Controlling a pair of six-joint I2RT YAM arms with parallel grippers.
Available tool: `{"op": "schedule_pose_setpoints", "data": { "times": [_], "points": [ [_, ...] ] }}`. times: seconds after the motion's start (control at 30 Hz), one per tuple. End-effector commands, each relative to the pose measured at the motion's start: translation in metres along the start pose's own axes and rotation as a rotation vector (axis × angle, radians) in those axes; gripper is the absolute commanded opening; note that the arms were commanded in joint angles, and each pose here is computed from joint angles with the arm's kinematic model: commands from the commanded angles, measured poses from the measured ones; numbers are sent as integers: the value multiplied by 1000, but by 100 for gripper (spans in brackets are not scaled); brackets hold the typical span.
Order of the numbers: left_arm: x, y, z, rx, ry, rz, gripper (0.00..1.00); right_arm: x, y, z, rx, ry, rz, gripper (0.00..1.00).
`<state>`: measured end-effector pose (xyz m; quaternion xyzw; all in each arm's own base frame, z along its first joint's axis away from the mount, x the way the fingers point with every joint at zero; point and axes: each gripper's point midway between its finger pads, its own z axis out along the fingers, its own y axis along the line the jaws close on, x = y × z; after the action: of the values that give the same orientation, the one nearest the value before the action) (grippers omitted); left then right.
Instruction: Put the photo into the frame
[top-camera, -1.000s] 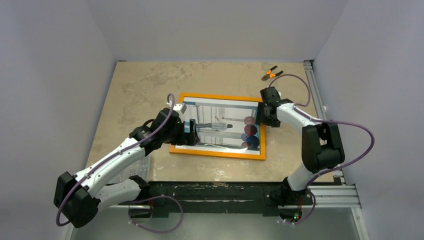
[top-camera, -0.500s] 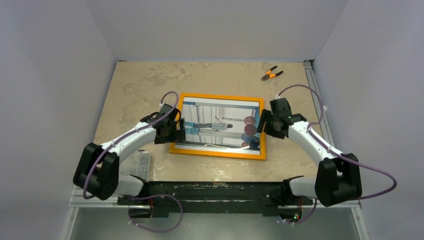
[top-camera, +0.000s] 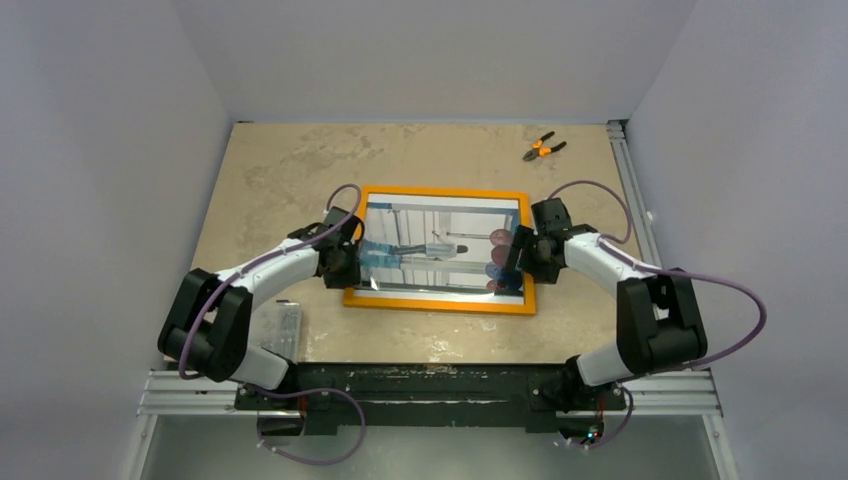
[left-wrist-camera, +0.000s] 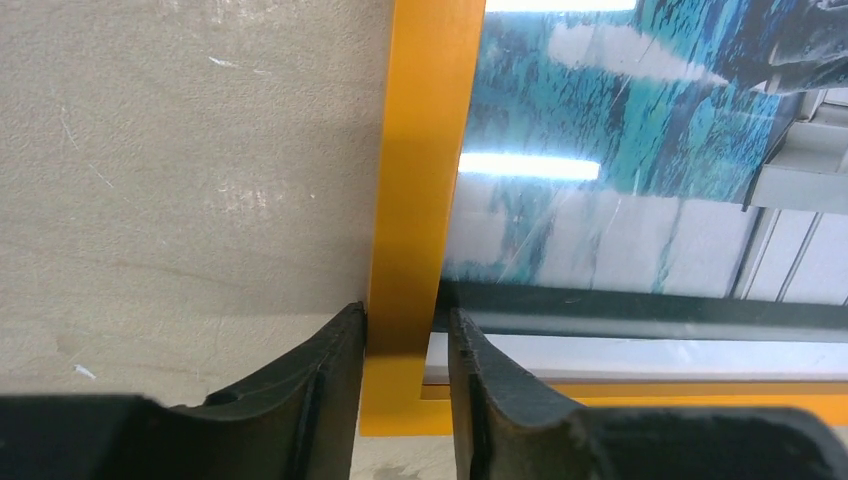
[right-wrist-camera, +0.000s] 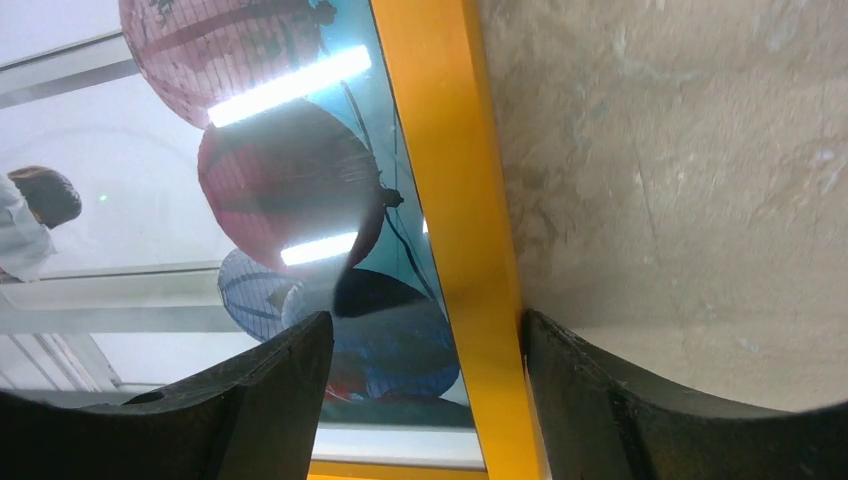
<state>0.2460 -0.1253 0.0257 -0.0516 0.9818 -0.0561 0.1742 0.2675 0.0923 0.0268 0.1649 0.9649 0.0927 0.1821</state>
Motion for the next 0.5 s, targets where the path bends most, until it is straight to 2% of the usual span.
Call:
{"op": "schedule_pose_setpoints", "data": {
  "times": [0.0,0.2,0.47],
  "points": [
    [5,-26,2,139,15,-25,30,-18,32,8,-110,20,-33,68],
    [44,-48,1,265,50,-46,26,-59,59,7,-144,0,-128,68],
    [102,-115,-24,339,63,40,26,-95,79,32,-128,2,-172,68]
  ]
}}
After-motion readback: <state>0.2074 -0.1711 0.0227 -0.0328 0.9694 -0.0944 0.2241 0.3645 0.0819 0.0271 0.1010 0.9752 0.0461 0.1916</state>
